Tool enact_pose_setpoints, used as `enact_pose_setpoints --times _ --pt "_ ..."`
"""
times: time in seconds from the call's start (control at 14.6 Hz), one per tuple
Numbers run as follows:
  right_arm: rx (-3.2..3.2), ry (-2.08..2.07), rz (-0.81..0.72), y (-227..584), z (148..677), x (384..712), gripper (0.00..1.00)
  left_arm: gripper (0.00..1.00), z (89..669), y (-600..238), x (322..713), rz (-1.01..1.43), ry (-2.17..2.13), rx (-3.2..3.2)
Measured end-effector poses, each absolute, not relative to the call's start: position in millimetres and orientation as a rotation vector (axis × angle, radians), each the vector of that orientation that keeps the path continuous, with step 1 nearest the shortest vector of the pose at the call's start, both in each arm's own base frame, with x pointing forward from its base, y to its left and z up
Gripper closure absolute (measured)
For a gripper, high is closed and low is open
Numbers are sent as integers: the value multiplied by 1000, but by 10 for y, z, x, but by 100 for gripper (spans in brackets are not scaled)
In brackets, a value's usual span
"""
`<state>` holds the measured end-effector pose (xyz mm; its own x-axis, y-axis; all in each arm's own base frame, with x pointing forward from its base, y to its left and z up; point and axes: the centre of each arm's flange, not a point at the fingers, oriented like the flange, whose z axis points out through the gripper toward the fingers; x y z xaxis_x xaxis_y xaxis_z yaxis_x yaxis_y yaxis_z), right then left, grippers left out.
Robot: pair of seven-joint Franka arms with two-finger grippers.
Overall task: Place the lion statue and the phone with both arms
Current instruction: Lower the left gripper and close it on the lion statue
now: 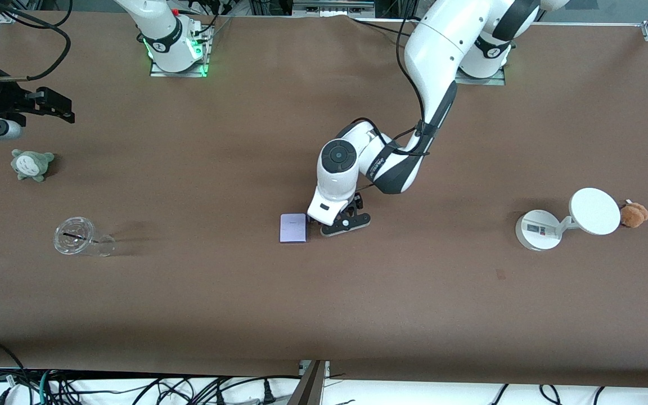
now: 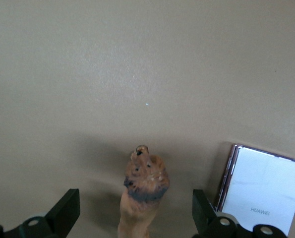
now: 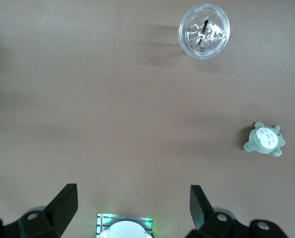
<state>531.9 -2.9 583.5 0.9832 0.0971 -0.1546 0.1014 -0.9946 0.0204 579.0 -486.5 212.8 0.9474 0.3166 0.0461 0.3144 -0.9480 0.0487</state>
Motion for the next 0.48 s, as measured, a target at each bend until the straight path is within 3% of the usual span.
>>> enact_pose_setpoints --times 0.34,0.48 --pt "3100 155 -261 -29 5765 5351 0 10 2020 -4867 5793 91 495 3053" --pt "3099 155 -261 -29 5762 5352 0 25 1973 -4868 5793 93 493 3051"
